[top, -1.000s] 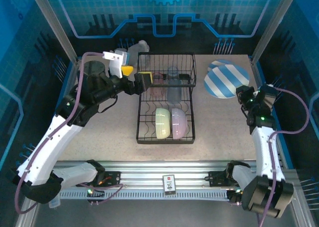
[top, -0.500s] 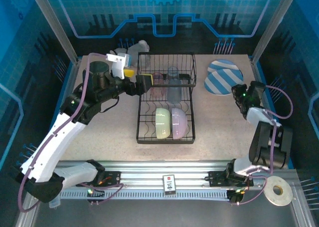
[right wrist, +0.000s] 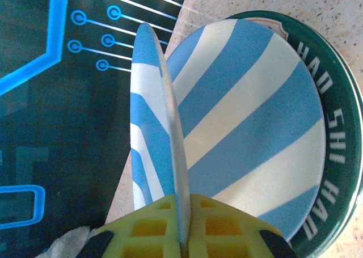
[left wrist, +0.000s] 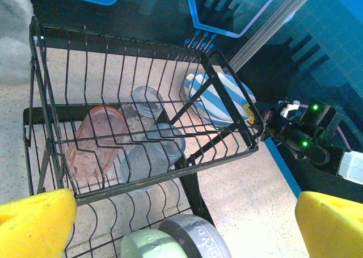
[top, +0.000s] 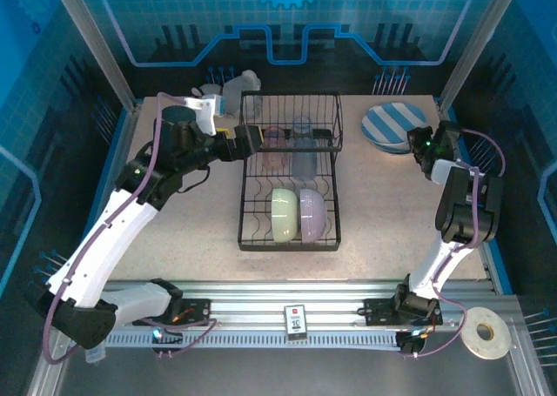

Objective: Unload the mixed dishes from the dish rack

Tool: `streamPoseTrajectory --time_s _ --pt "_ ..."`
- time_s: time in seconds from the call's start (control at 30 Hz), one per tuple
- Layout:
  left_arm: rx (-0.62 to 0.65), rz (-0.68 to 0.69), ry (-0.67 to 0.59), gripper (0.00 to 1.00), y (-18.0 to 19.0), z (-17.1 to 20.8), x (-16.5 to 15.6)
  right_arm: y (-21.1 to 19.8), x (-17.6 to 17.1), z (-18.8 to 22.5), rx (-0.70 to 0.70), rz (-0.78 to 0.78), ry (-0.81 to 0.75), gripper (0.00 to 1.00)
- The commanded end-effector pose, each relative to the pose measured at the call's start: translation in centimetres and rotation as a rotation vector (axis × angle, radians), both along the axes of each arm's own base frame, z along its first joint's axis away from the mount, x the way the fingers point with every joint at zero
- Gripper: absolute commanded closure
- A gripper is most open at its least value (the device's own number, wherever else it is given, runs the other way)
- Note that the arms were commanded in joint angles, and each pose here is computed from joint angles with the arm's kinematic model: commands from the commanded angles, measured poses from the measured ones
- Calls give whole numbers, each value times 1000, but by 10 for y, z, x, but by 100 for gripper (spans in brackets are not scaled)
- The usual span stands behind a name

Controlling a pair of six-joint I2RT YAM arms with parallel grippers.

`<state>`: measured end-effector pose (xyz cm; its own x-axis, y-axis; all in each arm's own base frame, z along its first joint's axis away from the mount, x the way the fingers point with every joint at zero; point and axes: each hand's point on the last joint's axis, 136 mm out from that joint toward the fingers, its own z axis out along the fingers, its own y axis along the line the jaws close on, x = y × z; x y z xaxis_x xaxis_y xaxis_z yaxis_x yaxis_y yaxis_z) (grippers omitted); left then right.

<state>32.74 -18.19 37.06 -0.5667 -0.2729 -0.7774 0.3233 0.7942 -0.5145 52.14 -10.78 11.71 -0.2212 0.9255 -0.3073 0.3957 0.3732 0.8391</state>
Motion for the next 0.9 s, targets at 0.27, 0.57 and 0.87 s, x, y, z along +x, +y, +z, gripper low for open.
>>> streamPoseTrajectory --time_s 0.27,0.57,0.87 --pt "0 50 76 1 10 -16 -3 -16 27 -11 31 6 -29 100" --pt "-27 100 112 1 14 -24 -1 -22 22 -35 70 10 6 100" --pt "-52 132 164 1 15 -36 1 -18 18 -46 85 39 45 81"
